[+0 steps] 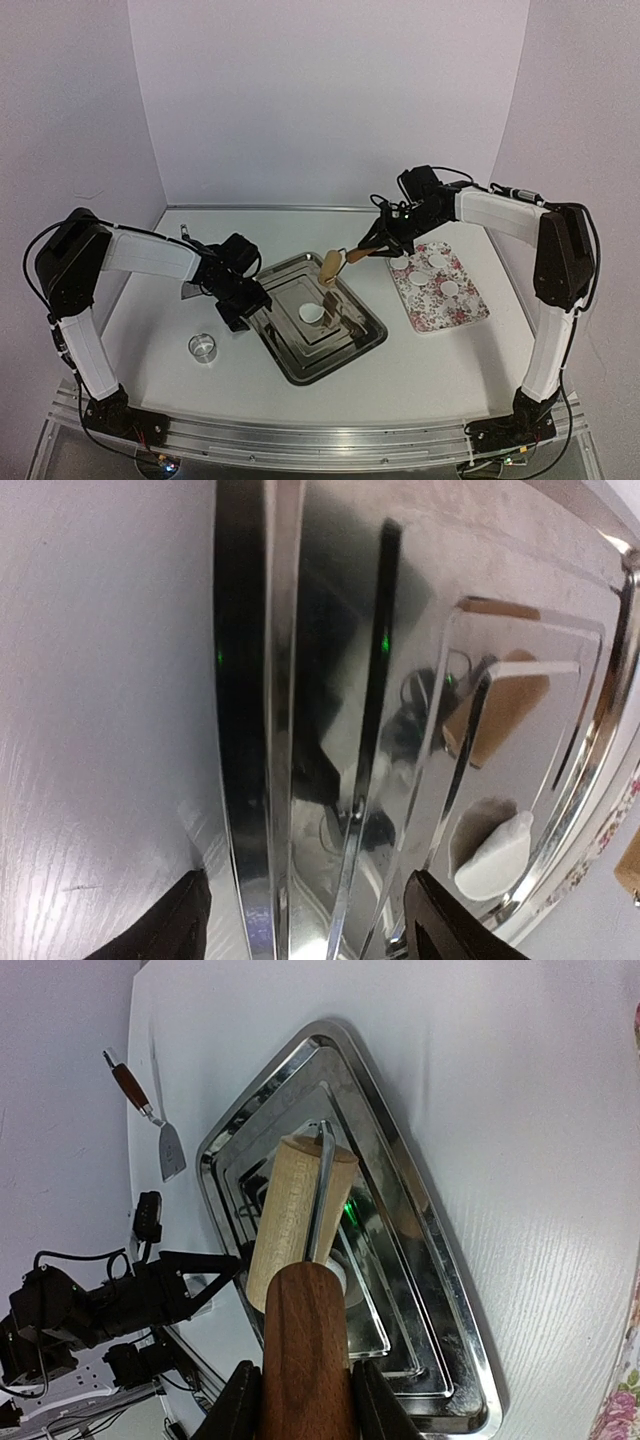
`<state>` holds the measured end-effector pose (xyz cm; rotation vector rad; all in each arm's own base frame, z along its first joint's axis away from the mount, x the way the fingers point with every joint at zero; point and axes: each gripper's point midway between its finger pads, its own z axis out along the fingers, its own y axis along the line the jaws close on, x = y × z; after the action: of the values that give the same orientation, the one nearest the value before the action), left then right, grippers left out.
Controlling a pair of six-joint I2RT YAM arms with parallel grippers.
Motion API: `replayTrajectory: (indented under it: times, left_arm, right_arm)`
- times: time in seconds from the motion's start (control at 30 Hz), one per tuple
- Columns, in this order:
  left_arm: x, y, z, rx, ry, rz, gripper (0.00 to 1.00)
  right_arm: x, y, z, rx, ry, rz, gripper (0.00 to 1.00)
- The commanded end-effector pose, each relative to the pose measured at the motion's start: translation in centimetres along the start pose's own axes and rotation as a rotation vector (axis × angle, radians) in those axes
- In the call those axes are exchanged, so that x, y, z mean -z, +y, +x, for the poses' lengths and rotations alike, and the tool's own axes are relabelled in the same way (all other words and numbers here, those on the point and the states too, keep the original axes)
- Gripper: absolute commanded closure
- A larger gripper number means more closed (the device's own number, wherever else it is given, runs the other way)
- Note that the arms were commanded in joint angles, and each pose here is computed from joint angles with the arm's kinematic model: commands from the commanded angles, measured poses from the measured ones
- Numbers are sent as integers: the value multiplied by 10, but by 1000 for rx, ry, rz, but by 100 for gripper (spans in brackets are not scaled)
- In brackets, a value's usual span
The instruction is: Roll out the dumpling wrappers from the dough
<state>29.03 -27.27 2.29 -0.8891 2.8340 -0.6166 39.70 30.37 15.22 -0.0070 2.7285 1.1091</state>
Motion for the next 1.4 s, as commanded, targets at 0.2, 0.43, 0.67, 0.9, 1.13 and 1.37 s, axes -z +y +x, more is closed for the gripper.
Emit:
replayTrajectory:
  times: [0.2,0.43,0.67,0.9,1.13,1.37]
  left_arm:
    - [72,-46,-42,-394,-101,44,18]
    - [61,-69,-96,-806,-137,-36,18]
    - [28,-91,-108,-1070,-81,2,19]
    - [1,-80,-115,-1163,-65,-43,19]
    - [-13,-64,-128,-1179,-72,-81,25]
    - [-19,-55,-132,-1187,-61,-59,36]
  right_arm:
    - [9,37,20,108,28,-116,100]
    - [1,38,29,73,52,-110,100]
    - [-28,37,55,87,99,-49,100]
    - [-44,23,77,65,107,38,100]
    - [-59,15,78,64,77,112,100]
    - [-60,-2,84,7,42,203,100]
